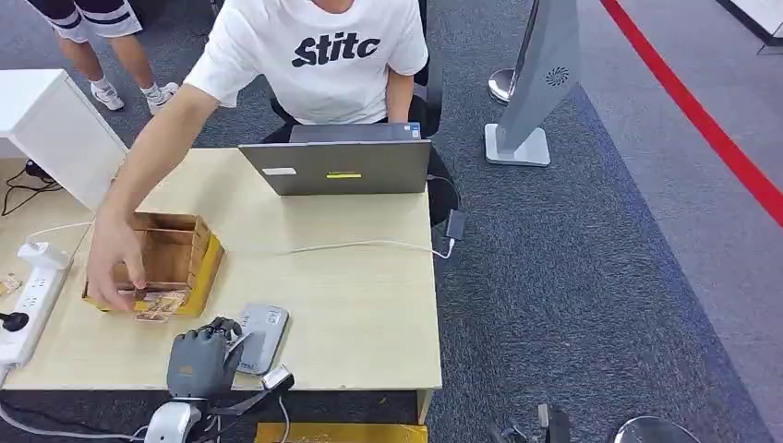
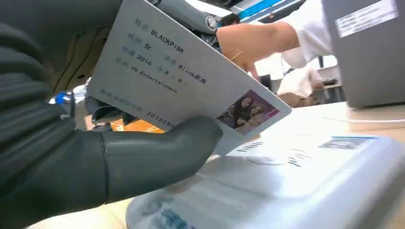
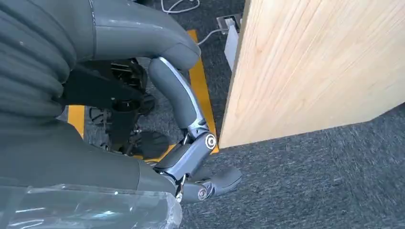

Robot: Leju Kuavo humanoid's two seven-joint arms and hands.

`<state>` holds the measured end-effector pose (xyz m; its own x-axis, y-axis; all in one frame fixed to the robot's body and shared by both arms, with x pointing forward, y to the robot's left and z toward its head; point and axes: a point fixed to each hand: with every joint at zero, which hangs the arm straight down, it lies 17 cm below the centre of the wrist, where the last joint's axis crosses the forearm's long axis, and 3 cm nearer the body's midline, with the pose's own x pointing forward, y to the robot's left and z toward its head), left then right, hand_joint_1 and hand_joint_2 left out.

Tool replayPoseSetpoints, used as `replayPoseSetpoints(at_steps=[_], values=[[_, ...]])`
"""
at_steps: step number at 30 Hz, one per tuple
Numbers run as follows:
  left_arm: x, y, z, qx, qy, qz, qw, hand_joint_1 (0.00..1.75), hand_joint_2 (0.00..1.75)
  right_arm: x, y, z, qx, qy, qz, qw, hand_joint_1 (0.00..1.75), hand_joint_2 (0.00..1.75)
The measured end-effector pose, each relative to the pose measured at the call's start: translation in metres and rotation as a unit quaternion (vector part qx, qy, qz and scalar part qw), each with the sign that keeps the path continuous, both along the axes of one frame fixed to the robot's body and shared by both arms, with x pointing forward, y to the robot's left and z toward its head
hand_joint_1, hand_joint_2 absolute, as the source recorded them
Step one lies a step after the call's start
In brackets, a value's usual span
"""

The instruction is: Pass the card to the sensor for recognition and then transmit it.

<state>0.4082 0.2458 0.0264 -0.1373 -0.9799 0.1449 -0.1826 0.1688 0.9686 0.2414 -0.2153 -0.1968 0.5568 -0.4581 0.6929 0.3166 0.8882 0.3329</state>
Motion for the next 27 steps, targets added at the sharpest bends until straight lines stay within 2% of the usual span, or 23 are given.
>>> replayPoseSetpoints(at_steps=[5,11,17,27], values=[[0.007,0.006,0.015,0.018,-0.022,0.005,1.000,1.75,1.75,0.000,0.002,-0.001,-0.001,0.003,0.009,1.000,0.00,1.75],[0.035,0.015,0.076,0.045,-0.086,0.016,0.995,1.75,1.75,0.004,0.006,0.000,-0.001,0.005,0.020,1.000,0.00,1.75],[0.059,0.044,0.127,0.063,-0.130,0.052,0.988,1.75,1.75,0.008,0.009,0.001,-0.001,0.004,0.032,0.999,0.00,1.75],[0.063,0.053,0.145,0.075,-0.151,0.054,0.984,1.75,1.75,0.010,0.011,0.003,-0.002,0.002,0.038,0.999,0.00,1.75]])
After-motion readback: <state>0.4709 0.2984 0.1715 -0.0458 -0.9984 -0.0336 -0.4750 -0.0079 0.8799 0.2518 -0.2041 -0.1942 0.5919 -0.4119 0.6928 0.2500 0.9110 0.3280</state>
